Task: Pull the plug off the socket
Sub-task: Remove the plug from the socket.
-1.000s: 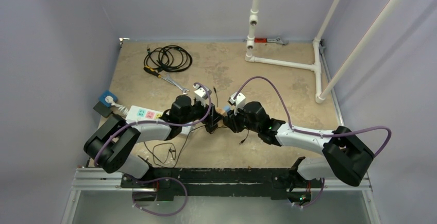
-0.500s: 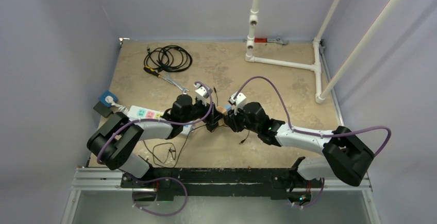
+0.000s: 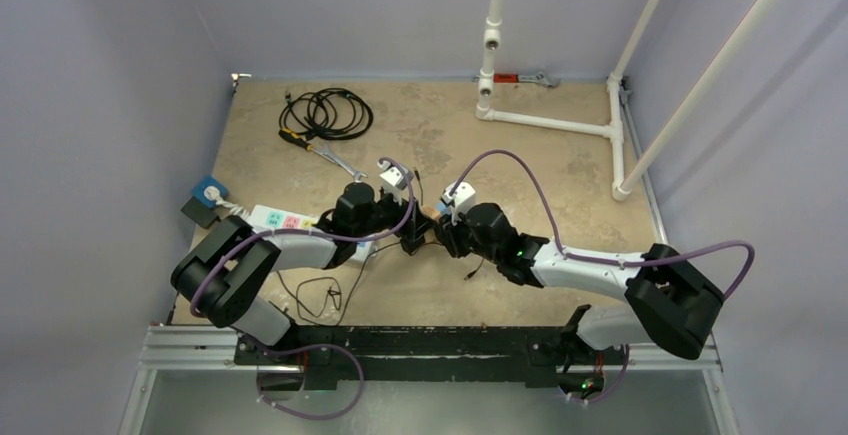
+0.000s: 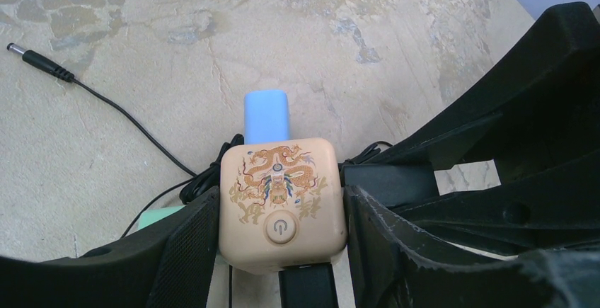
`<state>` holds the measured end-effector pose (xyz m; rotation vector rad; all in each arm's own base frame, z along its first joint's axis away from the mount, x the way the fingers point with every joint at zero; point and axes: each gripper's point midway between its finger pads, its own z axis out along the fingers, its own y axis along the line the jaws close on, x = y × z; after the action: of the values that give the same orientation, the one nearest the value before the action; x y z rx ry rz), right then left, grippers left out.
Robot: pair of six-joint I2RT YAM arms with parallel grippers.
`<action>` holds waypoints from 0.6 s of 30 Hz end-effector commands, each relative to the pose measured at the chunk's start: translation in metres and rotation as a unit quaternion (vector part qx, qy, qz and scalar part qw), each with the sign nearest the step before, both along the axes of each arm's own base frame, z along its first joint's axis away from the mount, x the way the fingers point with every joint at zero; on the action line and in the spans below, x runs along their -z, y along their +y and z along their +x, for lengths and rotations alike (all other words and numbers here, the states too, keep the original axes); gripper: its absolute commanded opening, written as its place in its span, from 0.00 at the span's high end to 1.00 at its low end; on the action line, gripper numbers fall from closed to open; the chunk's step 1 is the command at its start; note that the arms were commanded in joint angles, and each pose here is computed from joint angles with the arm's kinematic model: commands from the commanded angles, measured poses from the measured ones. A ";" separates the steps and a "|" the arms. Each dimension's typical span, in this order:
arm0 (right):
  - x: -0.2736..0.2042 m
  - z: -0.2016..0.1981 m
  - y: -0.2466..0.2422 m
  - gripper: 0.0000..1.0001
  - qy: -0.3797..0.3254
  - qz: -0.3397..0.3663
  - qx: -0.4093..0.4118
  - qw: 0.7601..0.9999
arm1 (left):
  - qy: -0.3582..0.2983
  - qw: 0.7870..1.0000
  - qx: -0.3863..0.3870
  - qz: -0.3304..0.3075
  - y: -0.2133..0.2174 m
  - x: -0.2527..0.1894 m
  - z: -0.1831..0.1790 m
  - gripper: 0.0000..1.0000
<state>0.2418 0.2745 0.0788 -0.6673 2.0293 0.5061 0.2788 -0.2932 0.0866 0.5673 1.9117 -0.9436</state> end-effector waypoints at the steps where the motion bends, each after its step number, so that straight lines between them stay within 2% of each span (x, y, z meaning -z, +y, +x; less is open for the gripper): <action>1: -0.040 0.012 0.020 1.00 -0.039 0.059 -0.001 0.998 | 0.005 0.999 -0.017 0.032 0.005 0.012 0.008 1.00; 11: -0.034 0.000 0.028 1.00 0.019 0.100 -0.083 0.991 | -0.018 0.993 -0.048 0.102 0.019 0.023 0.017 1.00; 18: -0.036 0.002 0.024 1.00 0.022 0.108 -0.089 0.990 | -0.025 0.990 -0.065 0.122 0.027 0.024 0.022 1.00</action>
<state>0.2442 0.2720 0.0722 -0.6867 2.0802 0.6696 0.2859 -0.2942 0.0819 0.6028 1.9408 -0.8208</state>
